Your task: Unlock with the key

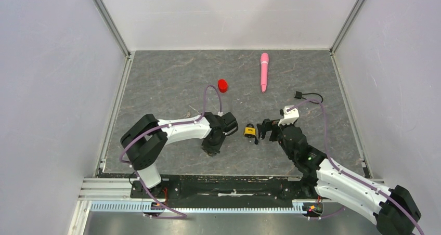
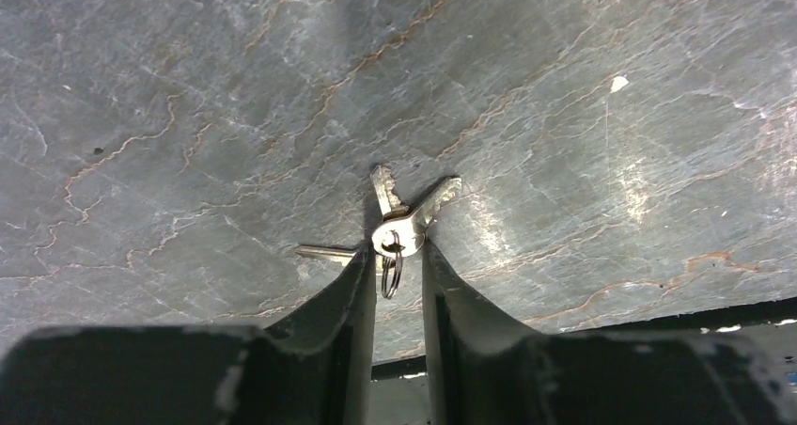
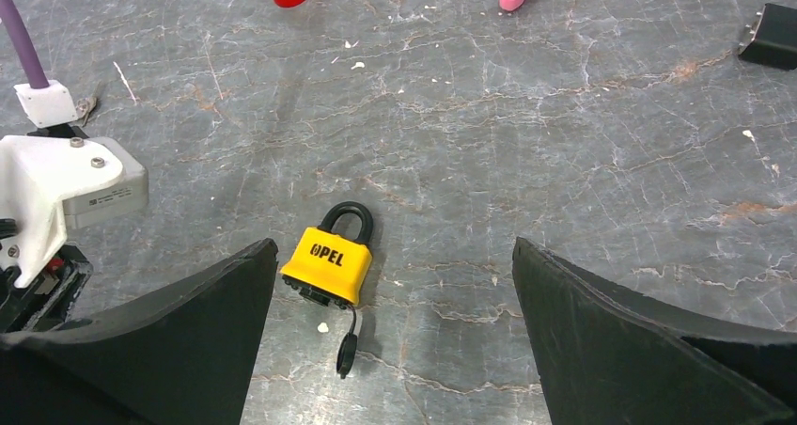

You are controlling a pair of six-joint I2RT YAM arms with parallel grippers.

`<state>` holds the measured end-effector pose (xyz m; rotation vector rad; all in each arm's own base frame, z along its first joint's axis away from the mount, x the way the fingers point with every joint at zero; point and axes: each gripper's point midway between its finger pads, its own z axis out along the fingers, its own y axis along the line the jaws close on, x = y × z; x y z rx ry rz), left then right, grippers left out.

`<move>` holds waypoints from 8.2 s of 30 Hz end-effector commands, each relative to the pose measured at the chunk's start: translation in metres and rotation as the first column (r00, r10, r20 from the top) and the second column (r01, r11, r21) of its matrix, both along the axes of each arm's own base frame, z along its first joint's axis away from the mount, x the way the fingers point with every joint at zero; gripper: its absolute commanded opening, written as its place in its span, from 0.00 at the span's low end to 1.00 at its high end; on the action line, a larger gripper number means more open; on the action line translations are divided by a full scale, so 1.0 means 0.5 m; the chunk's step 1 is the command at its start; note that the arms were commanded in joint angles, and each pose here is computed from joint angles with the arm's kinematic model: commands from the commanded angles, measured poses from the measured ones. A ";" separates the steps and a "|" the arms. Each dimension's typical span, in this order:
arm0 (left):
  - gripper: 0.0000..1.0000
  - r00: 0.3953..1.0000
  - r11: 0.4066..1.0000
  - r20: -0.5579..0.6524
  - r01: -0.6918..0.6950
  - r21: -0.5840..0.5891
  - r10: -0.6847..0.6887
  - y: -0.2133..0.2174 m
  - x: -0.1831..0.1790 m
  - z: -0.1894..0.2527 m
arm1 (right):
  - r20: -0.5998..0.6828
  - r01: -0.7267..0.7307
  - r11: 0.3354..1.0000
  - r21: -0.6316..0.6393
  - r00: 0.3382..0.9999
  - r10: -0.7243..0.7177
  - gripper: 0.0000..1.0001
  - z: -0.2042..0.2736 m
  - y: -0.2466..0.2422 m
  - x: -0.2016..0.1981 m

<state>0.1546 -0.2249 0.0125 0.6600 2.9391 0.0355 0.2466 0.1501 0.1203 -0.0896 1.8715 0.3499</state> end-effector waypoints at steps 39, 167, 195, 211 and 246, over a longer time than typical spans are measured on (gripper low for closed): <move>0.02 0.949 0.809 0.241 -0.023 -0.588 0.202 -0.126 0.044 0.243 | 0.063 -0.453 0.723 0.522 0.866 0.497 0.75 0.100 0.237 -0.090; 0.40 0.914 0.022 0.352 0.355 -0.935 0.201 -0.238 0.054 0.533 | 0.397 -0.631 0.501 0.592 0.770 0.500 0.00 0.326 0.188 -0.082; 0.02 0.911 0.003 0.348 0.356 -0.934 0.221 -0.226 0.048 0.540 | 0.351 -0.612 0.522 0.594 0.781 0.516 0.07 0.291 0.189 -0.076; 0.02 0.813 0.344 0.040 -0.201 -0.917 0.581 -0.066 0.108 0.286 | -0.247 -0.260 0.965 0.043 0.933 0.262 0.90 0.066 0.066 0.046; 0.02 0.735 0.301 0.011 -0.264 -0.916 0.678 0.015 0.086 0.230 | -0.661 0.067 0.979 -0.194 0.728 -0.181 0.83 -0.156 0.101 0.060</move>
